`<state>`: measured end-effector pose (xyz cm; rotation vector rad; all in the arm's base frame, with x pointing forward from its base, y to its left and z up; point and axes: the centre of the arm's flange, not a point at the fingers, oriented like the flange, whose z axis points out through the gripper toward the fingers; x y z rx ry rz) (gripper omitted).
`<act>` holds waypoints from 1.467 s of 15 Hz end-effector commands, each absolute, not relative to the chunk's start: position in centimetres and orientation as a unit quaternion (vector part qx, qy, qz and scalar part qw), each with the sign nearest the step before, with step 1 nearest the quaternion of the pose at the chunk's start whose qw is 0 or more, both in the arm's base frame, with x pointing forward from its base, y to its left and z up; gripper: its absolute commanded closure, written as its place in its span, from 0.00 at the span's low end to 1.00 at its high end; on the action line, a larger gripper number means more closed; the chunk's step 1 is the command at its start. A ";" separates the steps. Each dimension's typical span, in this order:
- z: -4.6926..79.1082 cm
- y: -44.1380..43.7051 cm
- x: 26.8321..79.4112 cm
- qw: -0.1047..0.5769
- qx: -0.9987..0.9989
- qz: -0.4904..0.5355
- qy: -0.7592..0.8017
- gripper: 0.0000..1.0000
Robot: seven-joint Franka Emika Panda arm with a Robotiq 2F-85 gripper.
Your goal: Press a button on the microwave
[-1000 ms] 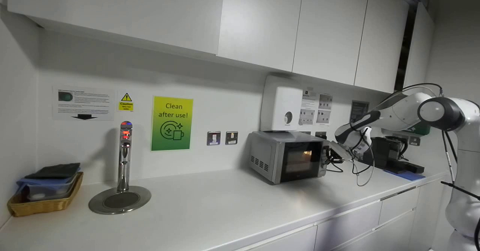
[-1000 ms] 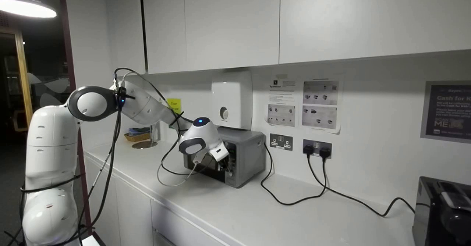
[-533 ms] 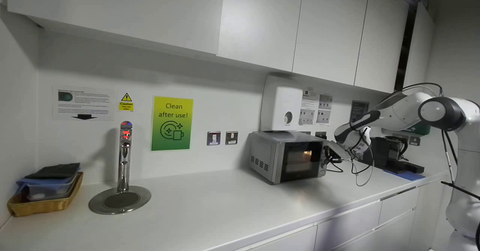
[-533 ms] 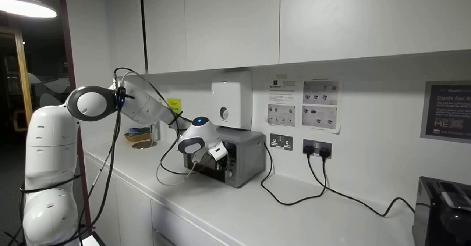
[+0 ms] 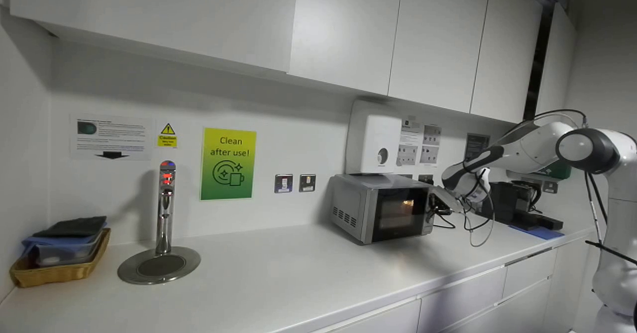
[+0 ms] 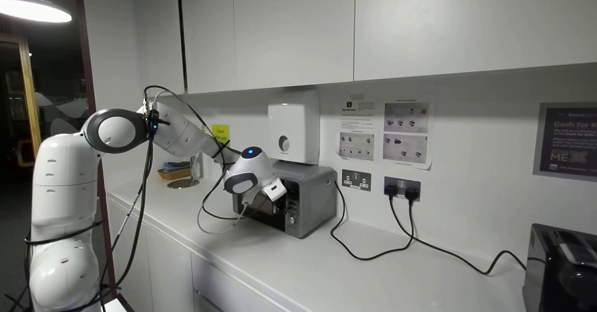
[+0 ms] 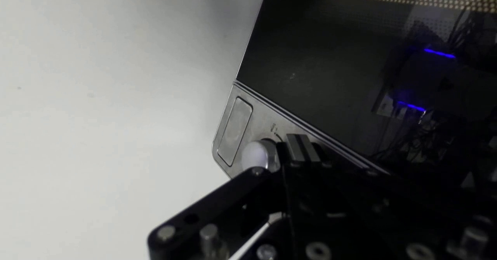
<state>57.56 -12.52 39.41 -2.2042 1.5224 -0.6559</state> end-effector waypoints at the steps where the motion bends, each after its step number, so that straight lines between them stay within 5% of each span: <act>1: 40.1 -12.3 57.1 0.194 -0.779 -0.257 0.538 1.00; 22: 40.0 -12.9 58.8 0.192 -0.778 -0.277 0.530 1.00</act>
